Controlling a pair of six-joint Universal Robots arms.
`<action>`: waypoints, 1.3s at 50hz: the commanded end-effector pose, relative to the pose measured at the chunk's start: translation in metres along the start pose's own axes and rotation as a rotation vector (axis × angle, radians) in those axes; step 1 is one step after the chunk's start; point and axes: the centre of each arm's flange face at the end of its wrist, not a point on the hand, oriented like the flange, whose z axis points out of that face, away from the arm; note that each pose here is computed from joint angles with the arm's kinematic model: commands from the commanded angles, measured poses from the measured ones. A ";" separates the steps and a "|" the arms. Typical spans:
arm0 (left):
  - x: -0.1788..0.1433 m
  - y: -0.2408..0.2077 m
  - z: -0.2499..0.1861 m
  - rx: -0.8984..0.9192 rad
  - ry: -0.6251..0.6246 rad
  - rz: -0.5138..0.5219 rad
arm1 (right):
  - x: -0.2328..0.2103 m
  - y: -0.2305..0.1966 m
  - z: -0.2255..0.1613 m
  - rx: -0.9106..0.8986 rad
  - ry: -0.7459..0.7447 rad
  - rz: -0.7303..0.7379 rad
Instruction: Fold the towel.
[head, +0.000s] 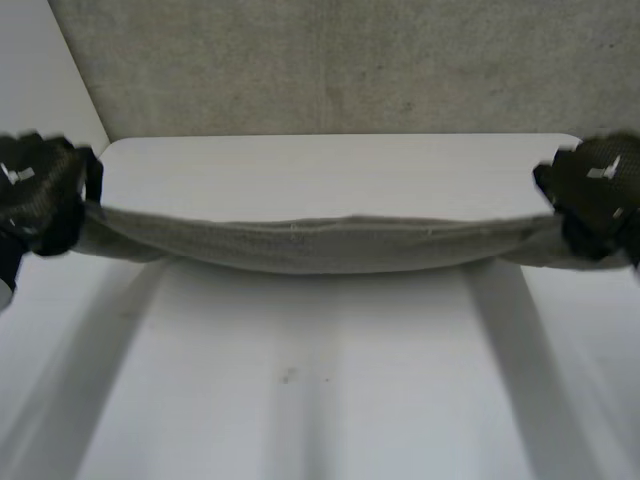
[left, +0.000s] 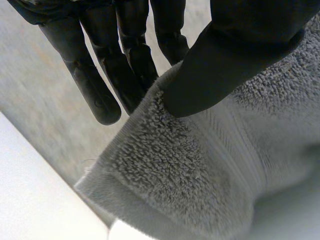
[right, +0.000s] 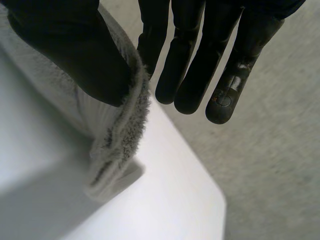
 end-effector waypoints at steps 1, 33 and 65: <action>-0.010 -0.068 -0.001 0.055 0.034 -0.038 | 0.052 -0.066 -0.021 -0.012 0.001 -0.100; -0.019 -0.095 0.192 0.258 -0.112 0.086 | 0.076 -0.112 0.148 0.444 0.448 -0.184; 0.063 0.097 0.107 -0.158 0.134 -0.148 | -0.036 0.056 0.135 0.004 -0.101 -0.092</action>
